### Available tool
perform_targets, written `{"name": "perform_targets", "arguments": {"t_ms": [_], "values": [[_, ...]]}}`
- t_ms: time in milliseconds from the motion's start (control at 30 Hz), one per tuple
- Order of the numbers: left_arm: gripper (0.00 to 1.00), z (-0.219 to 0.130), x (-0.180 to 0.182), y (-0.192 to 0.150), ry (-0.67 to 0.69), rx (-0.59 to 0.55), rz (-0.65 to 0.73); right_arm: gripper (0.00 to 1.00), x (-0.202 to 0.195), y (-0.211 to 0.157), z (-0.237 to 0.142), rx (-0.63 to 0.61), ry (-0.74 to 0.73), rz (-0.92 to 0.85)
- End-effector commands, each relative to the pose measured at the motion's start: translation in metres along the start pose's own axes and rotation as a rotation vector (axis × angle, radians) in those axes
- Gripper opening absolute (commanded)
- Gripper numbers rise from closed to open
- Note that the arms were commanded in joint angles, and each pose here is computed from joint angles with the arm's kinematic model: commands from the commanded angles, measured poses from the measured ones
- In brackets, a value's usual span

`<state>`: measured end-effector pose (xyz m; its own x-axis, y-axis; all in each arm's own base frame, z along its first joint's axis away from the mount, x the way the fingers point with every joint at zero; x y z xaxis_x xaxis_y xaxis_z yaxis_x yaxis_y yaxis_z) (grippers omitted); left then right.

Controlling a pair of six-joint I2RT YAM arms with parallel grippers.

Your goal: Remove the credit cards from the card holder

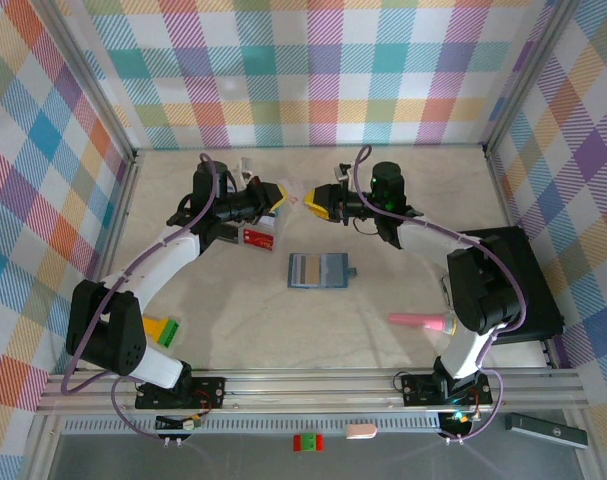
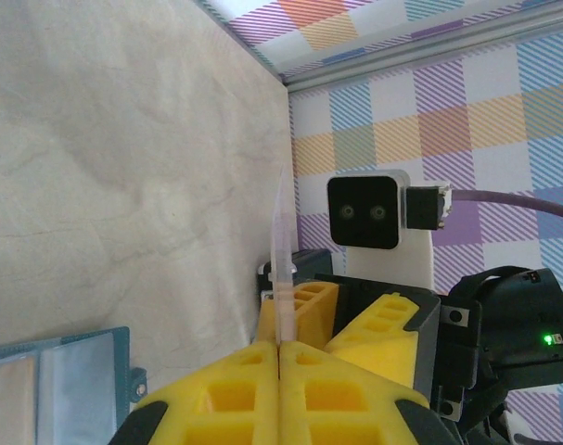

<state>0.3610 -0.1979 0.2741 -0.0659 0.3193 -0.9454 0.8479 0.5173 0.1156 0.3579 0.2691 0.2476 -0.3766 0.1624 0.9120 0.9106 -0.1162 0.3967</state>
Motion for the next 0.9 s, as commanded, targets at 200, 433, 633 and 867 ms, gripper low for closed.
{"name": "perform_targets", "arguments": {"t_ms": [200, 433, 633, 867], "values": [[0.00, -0.005, 0.010, 0.002, 0.014, -0.007, -0.015, 0.05, 0.004, 0.007, -0.001, -0.004, -0.023, -0.051], [0.43, -0.025, 0.040, 0.008, 0.215, -0.094, -0.028, 0.00, -0.014, -0.007, -0.009, 0.019, -0.170, -0.164], [0.63, -0.068, 0.081, 0.014, 0.493, -0.225, -0.035, 0.00, -0.028, -0.020, -0.023, 0.090, -0.362, -0.351], [0.89, -0.113, 0.102, 0.021, 0.704, -0.355, 0.015, 0.00, -0.022, -0.027, -0.013, 0.212, -0.459, -0.622]]}}
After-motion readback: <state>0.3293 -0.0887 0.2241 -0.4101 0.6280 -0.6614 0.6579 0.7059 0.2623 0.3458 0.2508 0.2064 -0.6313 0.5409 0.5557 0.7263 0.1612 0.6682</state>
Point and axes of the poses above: each hand's point on the last joint's axis, 136 mm out from that joint toward the fingers, its own z axis out along the fingers, its own x axis along the line the jaws close on, y = z × x, the point moved 5 cm from there along -z, back along the fingers, and after that the axes turned 11 degrees about -z, right-handed, at the moved point
